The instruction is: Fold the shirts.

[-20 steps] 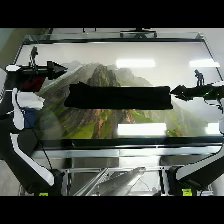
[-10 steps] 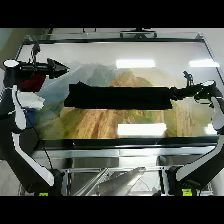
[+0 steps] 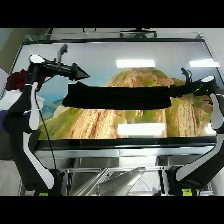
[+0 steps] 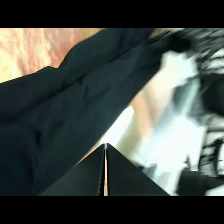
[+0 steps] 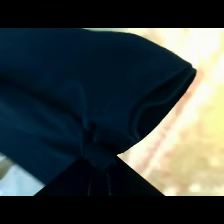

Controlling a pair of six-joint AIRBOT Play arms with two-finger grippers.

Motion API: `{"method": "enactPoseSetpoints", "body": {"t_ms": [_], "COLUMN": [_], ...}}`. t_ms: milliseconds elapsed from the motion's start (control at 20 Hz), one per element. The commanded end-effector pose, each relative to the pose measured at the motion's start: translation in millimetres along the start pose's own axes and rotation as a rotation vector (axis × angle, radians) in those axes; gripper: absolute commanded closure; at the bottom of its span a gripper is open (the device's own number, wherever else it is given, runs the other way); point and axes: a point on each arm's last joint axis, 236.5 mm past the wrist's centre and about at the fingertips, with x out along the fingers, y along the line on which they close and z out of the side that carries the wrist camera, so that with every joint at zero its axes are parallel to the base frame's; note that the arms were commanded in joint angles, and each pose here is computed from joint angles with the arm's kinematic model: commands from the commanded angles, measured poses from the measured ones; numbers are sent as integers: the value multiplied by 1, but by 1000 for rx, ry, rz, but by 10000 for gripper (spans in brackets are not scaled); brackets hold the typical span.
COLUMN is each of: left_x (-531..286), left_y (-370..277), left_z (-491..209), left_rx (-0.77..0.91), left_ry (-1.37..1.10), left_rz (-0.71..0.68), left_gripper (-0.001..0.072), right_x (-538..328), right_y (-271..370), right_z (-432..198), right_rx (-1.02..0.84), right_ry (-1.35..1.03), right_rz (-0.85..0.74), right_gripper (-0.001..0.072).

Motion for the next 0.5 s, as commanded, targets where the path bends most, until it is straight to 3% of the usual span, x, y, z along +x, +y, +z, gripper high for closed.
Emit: {"method": "enactPoseSetpoints", "body": {"t_ms": [0, 150, 450], "left_x": [88, 157, 243], "left_y": [2, 8, 1], "left_z": [-16, -37, -50], "left_rx": [25, 22, -27], "left_ry": [72, 109, 29], "left_rz": [165, 276, 282], "left_gripper": [707, 690, 689], "right_x": [-31, -66, -101], "right_y": [48, 88, 144], "right_z": [15, 34, 35], "right_rx": [-19, -68, -130], "right_ry": [-3, -69, -85], "right_rz": [79, 86, 142], "right_gripper": [693, 693, 693]}}
